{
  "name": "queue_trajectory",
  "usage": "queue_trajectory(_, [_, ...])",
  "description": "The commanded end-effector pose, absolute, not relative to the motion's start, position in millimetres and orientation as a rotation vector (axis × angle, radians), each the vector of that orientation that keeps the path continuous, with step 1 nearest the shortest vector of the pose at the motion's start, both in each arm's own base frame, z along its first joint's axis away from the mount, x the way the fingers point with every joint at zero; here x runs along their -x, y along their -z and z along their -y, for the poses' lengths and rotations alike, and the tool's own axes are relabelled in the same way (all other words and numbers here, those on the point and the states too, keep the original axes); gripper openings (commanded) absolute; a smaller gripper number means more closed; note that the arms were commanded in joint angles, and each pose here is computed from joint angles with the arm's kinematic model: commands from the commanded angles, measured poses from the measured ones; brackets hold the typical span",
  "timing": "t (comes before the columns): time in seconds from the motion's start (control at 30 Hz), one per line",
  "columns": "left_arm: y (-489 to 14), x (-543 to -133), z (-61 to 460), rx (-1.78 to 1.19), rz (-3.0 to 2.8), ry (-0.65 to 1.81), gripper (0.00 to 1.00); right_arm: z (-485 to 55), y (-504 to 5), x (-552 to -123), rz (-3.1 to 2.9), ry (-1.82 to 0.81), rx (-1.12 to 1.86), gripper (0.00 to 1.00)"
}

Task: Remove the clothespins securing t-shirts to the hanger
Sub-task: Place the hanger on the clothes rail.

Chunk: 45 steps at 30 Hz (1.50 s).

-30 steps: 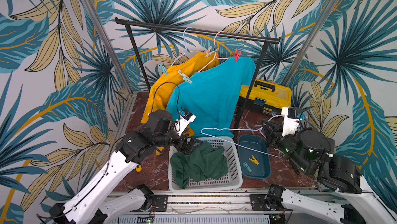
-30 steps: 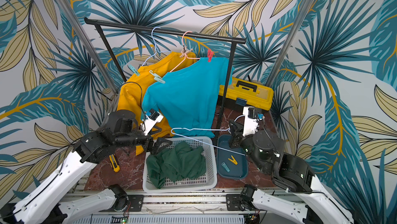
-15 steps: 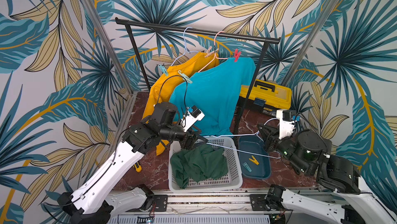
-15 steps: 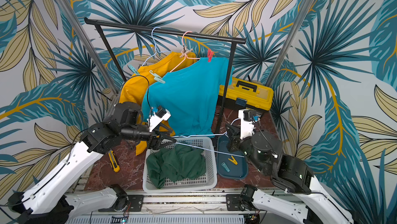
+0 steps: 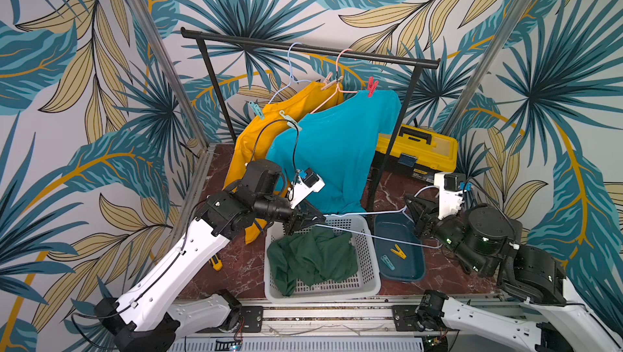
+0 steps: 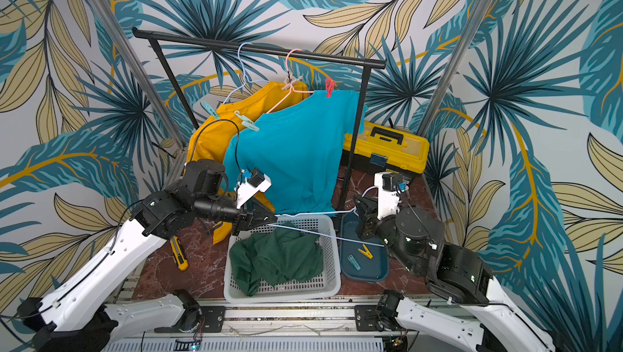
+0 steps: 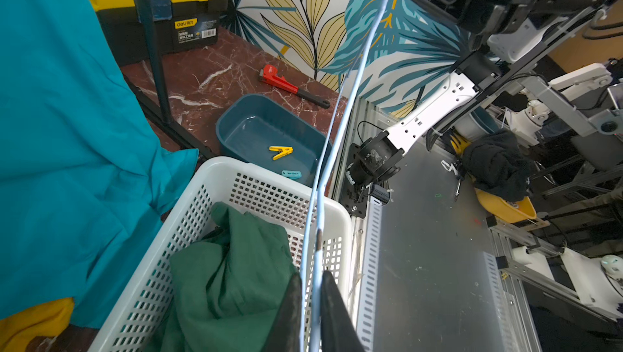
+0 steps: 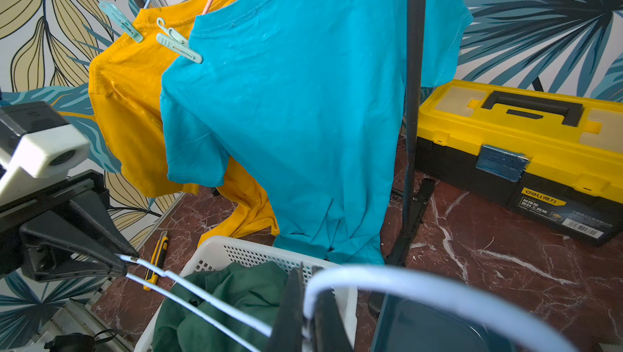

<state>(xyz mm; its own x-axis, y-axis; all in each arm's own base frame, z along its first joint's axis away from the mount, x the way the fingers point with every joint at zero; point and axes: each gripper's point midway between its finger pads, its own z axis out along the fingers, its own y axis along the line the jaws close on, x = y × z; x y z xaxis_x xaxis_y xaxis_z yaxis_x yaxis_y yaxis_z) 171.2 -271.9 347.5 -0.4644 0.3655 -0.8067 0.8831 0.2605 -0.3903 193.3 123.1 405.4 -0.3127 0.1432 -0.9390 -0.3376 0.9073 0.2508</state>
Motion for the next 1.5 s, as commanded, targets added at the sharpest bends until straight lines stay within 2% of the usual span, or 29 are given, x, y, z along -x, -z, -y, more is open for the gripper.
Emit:
queue_trajectory(0.0, [-352, -169, 271, -1.143, -1.936, 1.167, 0.0, -121, -411, -195, -1.796, -0.491, 0.116, 0.0])
queue_trajectory(0.07, [-354, -168, 271, -1.145, -1.93, 1.169, 0.0, -119, -411, -196, -1.79, -0.489, 0.103, 0.0])
queue_trajectory(0.17, [-359, -164, 271, -1.157, -1.905, 1.187, 0.0, -110, -411, -198, -1.781, -0.46, 0.052, 0.14])
queue_trajectory(0.27, [-363, -172, 268, -1.106, -1.918, 1.133, 0.0, -102, -410, -198, -1.761, -0.446, 0.011, 0.48])
queue_trajectory(0.37, [-366, -183, 262, -1.043, -1.918, 1.048, 0.0, -95, -413, -197, -1.742, -0.449, -0.017, 0.68])
queue_trajectory(0.6, [-382, -204, 247, -0.89, -1.857, 0.905, 0.0, -57, -412, -190, -1.692, -0.401, -0.168, 0.88])
queue_trajectory(0.8, [-407, -216, 226, -0.722, -1.772, 0.802, 0.0, -11, -406, -180, -1.628, -0.324, -0.357, 0.99])
queue_trajectory(1.03, [-445, -214, 197, -0.571, -1.664, 0.726, 0.0, 6, -400, -174, -1.611, -0.288, -0.414, 0.99])
queue_trajectory(1.47, [-483, -209, 170, -0.46, -1.581, 0.66, 0.0, -7, -396, -183, -1.648, -0.267, -0.391, 0.99])
